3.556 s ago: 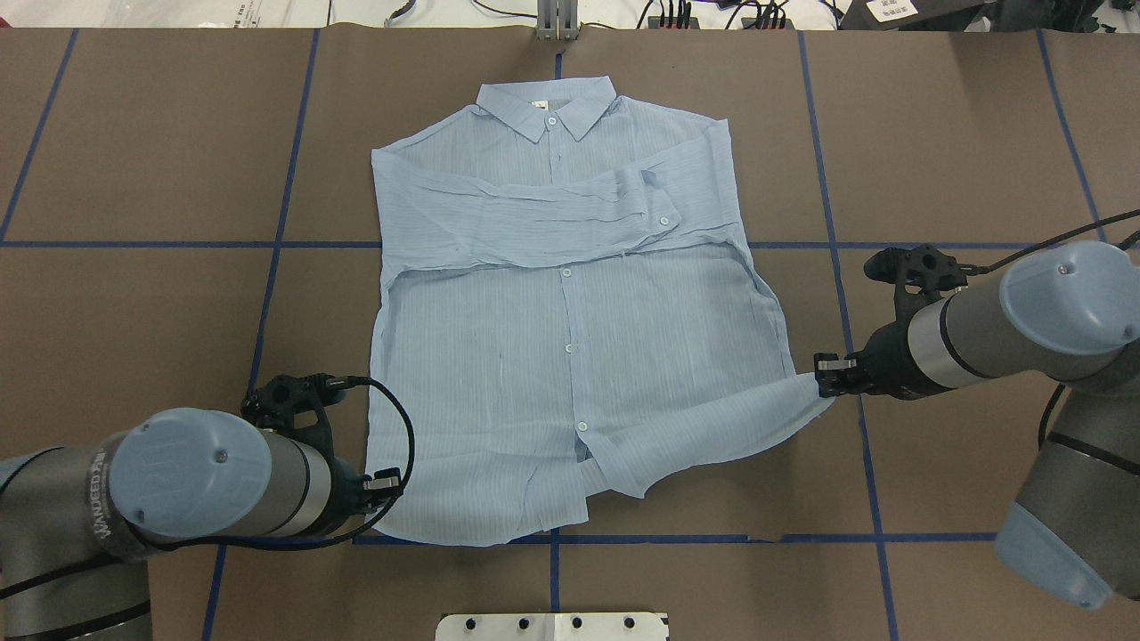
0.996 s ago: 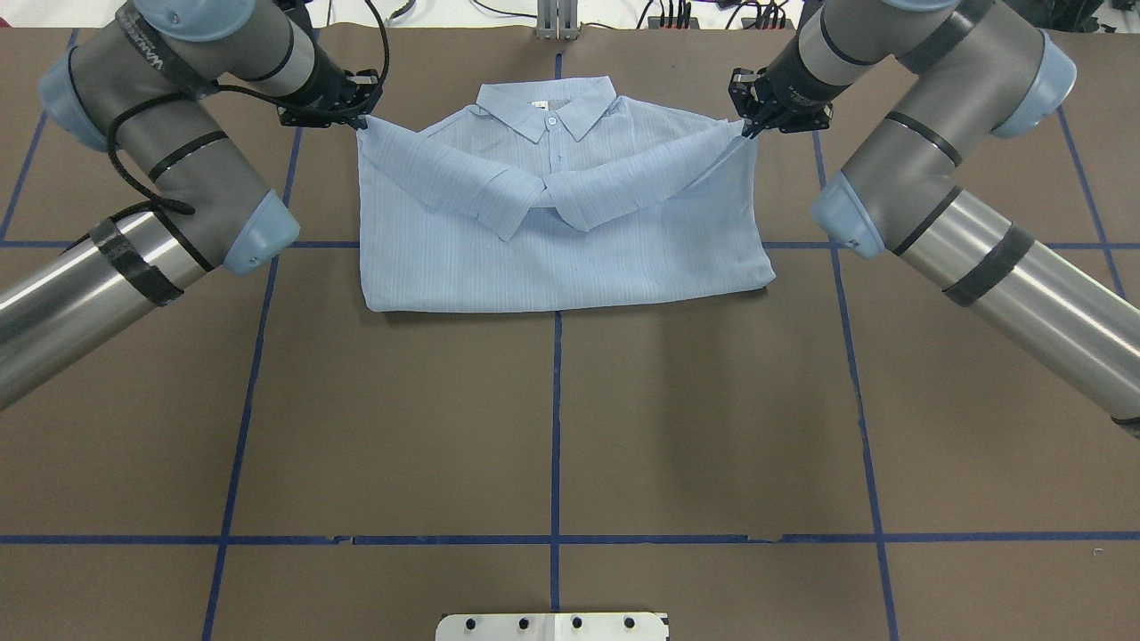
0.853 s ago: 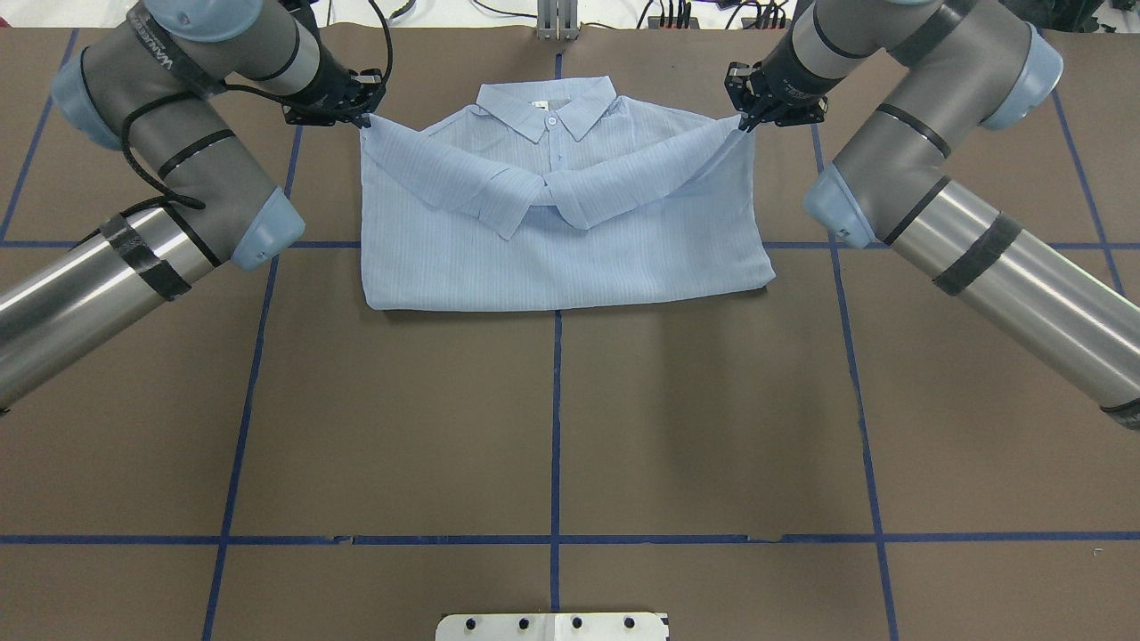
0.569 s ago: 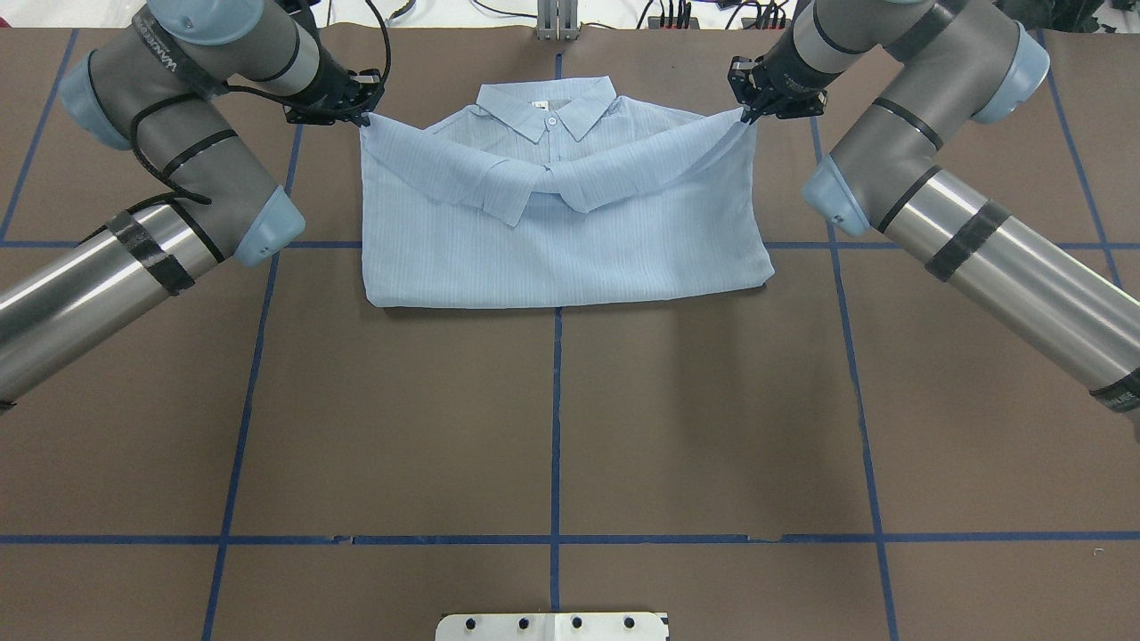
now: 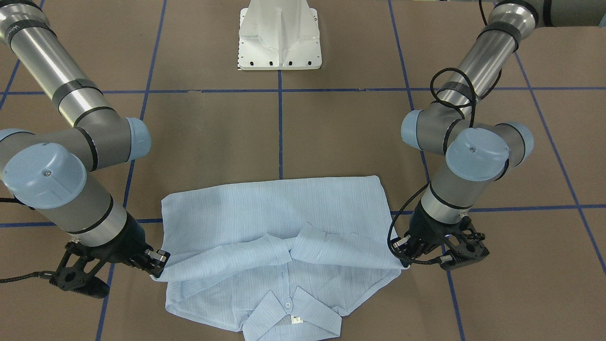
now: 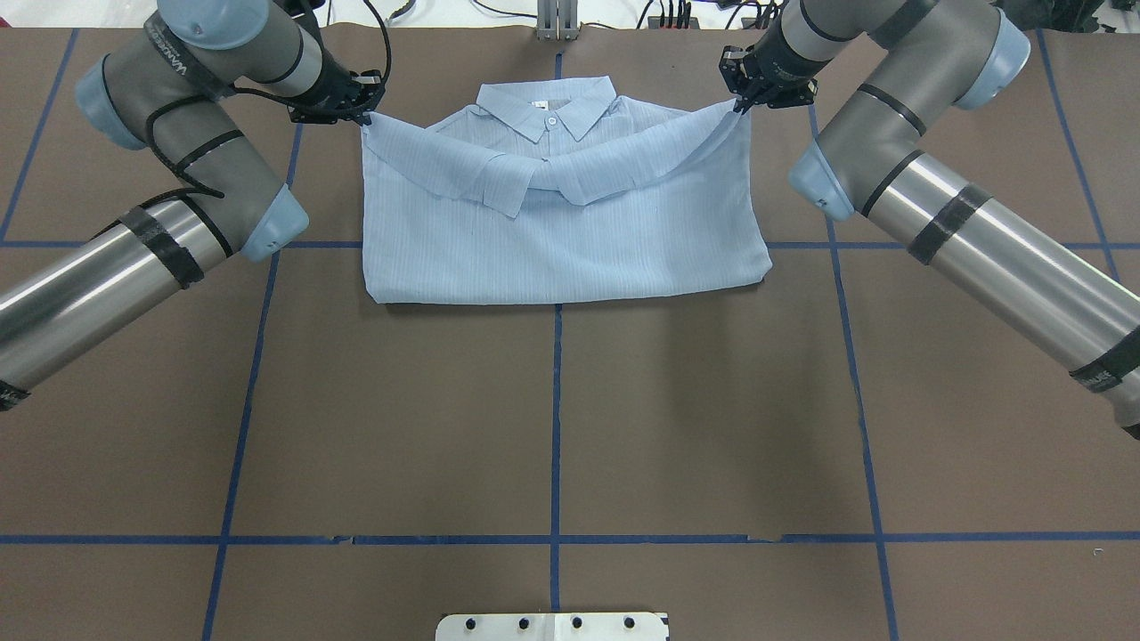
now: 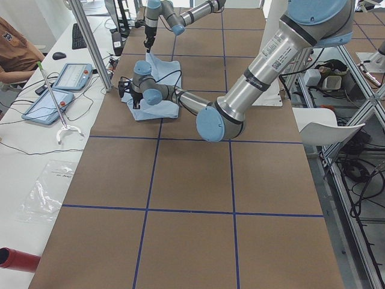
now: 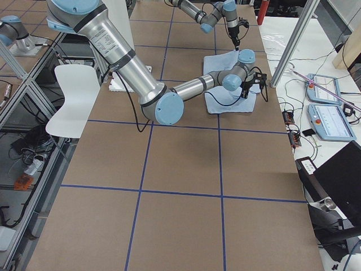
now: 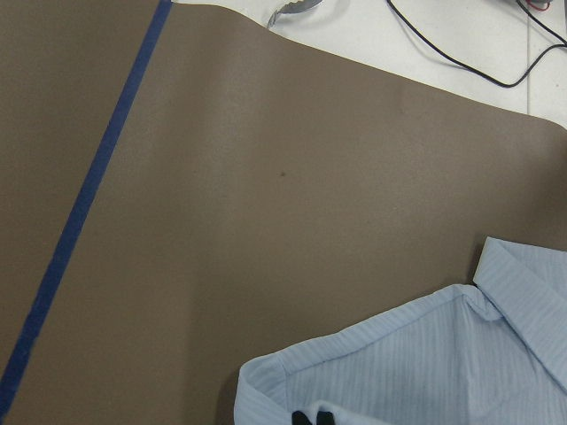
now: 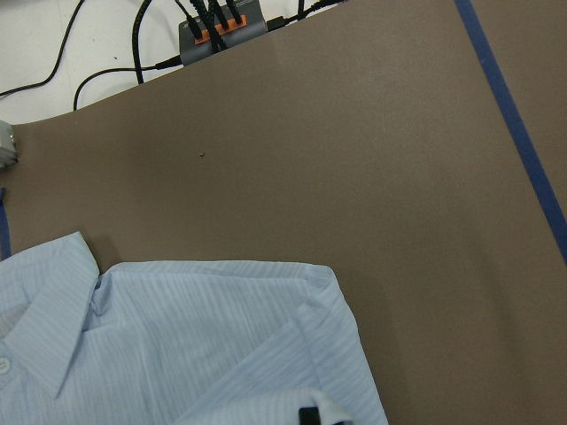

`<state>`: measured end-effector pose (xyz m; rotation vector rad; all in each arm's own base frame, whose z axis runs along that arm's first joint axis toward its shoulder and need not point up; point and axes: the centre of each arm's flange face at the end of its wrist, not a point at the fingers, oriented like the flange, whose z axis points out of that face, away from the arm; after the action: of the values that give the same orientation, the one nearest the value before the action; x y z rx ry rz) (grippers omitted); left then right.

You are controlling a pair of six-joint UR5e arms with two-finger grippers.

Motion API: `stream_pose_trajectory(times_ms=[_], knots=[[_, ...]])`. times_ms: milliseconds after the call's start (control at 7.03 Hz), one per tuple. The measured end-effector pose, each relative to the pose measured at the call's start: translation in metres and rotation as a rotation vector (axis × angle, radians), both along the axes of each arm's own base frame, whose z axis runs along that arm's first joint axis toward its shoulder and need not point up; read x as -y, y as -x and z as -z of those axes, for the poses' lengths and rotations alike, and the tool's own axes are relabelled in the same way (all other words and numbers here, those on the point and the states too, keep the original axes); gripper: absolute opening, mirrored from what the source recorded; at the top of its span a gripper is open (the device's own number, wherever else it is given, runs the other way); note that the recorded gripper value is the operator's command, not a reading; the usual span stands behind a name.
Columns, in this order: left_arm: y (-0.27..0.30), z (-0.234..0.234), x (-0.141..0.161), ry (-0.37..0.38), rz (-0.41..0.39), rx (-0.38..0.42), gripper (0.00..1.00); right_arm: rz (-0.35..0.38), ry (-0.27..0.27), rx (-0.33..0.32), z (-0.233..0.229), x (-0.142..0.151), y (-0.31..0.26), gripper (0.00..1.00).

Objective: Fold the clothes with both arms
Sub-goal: 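Release the folded edge and raise both grippers, then move the right gripper down to the folded shirt's side edge and grasp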

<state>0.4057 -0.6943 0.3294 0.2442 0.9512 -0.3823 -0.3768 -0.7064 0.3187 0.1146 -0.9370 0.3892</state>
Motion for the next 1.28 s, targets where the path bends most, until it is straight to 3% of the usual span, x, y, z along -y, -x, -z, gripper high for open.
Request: stream_pose_trajectory(times_ms=[427, 569, 711, 853, 1280], knots=[[-0.002, -0.007, 0.002, 0.006, 0.0, 0.006, 0.0, 0.003, 0.013, -0.017, -0.008, 0.005, 0.007, 0.0], [-0.003, -0.008, 0.001, 0.006, -0.001, 0.006, 0.01, 0.002, 0.014, -0.019, -0.008, 0.006, 0.008, 0.52], [-0.005, -0.008, 0.0, 0.003, -0.002, 0.003, 0.83, 0.004, 0.012, -0.018, -0.007, 0.005, 0.01, 1.0], [-0.006, -0.008, -0.001, -0.002, -0.003, -0.001, 1.0, 0.002, -0.001, -0.027, -0.006, 0.002, 0.018, 1.0], [-0.001, -0.022, -0.004, -0.023, 0.008, 0.007, 1.0, -0.011, -0.067, -0.073, -0.014, -0.014, 0.051, 1.0]])
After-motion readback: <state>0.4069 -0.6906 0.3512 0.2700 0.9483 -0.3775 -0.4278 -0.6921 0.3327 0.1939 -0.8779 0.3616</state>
